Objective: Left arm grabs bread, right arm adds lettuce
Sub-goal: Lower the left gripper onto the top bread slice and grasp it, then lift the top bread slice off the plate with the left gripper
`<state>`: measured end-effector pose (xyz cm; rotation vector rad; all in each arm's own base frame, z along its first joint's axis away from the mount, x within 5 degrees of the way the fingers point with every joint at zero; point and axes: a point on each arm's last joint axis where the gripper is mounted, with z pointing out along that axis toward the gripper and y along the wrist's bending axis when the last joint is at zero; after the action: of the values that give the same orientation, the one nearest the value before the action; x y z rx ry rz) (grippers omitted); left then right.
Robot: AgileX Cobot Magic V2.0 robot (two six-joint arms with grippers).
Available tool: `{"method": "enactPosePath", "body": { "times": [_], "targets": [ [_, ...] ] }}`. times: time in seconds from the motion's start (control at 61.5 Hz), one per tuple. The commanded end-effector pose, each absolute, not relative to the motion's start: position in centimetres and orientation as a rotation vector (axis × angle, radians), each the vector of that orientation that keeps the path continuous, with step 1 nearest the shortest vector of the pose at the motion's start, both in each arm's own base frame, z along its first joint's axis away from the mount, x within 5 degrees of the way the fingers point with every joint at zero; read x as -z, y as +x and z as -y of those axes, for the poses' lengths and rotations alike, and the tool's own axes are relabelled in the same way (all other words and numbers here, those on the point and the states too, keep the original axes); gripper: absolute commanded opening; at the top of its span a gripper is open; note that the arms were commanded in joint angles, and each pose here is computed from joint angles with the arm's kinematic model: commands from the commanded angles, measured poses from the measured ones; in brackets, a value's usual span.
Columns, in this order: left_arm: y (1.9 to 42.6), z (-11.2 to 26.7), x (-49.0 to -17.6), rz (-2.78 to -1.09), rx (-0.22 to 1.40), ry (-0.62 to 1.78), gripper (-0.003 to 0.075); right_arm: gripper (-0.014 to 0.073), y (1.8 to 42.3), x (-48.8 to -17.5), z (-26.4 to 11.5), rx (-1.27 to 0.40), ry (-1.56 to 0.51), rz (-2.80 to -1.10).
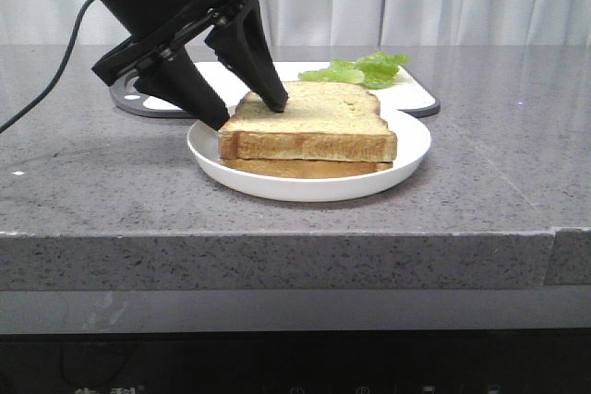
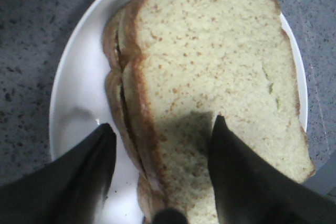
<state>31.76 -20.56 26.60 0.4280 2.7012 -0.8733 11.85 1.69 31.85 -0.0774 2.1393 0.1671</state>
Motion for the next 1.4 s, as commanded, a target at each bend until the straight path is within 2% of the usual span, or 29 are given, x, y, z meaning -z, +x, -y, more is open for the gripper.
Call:
{"method": "enactPosePath", "body": {
  "times": [0.0, 0.163, 0.52, 0.732, 0.943, 1.122, 1.382],
  "targets": [
    [31.4, 20.9, -29.5, -2.606, 0.939, 0.421, 0.0285, 0.0384, 12.3, -33.4, -1.5, -0.147, -0.075, -2.043],
    [31.3, 20.9, -29.4, -2.617, 0.942, 0.427, 0.0143, 0.0384, 12.3, -33.4, -1.5, -0.147, -0.075, -2.043],
    [31.3, 20.9, -28.8, -2.651, 0.916, 0.457, -0.0020, 0.0384, 12.3, -33.4, -1.5, -0.147, -0.075, -2.043],
    [30.7, 20.7, -30.2, -2.622, 0.927, 0.476, -0.0020, 0.0384, 12.3, -33.4, -1.5, -0.147, -0.075, -2.043],
    [28.6, 19.3, -34.4, -2.485, 0.907, 0.525, -0.0020, 0.0384, 12.3, -33.4, -1.6, -0.163, -0.066, -2.043],
    [25.4, 17.1, -37.8, -2.304, 0.864, 0.483, -0.0020, 0.0384, 12.5, -33.3, -1.8, -0.190, -0.054, -2.055],
    [19.3, 12.9, -39.3, -2.165, 0.687, 0.525, -0.0020, 0.0384, 15.1, -32.9, -2.1, -0.230, -0.027, -2.133]
  ]
}}
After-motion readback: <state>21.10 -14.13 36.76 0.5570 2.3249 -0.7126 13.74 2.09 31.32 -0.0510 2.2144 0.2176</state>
